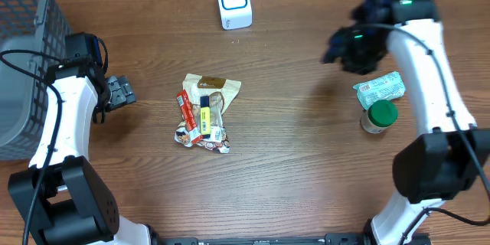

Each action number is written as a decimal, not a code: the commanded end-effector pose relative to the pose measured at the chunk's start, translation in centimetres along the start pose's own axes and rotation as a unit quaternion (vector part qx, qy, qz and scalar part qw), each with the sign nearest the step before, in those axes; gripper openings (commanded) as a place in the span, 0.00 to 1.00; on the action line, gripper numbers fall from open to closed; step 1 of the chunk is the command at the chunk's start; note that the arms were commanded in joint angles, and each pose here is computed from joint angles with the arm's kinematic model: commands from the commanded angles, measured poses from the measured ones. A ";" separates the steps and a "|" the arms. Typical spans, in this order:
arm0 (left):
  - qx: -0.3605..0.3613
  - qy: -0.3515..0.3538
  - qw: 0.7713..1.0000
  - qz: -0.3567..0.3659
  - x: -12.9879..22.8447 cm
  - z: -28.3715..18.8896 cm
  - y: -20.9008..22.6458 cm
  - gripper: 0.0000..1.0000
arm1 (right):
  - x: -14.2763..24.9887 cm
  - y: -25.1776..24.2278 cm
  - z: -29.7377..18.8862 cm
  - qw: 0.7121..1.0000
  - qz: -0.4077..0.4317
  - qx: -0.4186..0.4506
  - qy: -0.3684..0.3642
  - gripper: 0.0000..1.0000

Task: Scan the item barcode
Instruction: 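Lower the right gripper onto the yellow highlighter and grasp it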

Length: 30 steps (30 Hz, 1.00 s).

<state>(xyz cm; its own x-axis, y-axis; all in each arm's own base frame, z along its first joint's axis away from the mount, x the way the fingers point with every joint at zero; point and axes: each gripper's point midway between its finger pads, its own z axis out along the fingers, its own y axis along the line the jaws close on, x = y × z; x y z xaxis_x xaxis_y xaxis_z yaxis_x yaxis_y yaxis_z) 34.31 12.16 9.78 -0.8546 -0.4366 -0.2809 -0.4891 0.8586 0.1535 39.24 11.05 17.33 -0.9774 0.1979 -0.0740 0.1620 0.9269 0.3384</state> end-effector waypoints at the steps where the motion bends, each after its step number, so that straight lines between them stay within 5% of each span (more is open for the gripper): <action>1: -0.002 -0.018 1.000 0.004 -0.7 -1.0 0.2 1.00 | 3.0 5.4 2.2 0.996 -0.069 -0.037 0.033 0.49; 13: -0.002 -0.018 1.000 0.004 -0.7 -1.0 0.2 1.00 | 9.4 19.7 9.3 0.962 -0.249 -0.110 -0.023 0.41; 30: -0.002 -0.018 1.000 0.004 -0.7 -1.0 0.2 1.00 | 11.5 19.7 18.9 0.972 -0.228 -0.058 0.009 0.36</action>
<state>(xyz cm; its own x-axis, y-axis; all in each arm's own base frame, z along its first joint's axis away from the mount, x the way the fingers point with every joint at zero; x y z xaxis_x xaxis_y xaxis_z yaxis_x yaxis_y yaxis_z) 34.31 12.16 9.78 -0.8546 -0.4366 -0.2809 -0.4891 0.8586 0.1535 33.93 37.38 5.95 -0.9409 -0.2408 -0.2380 -0.3169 0.8739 0.3686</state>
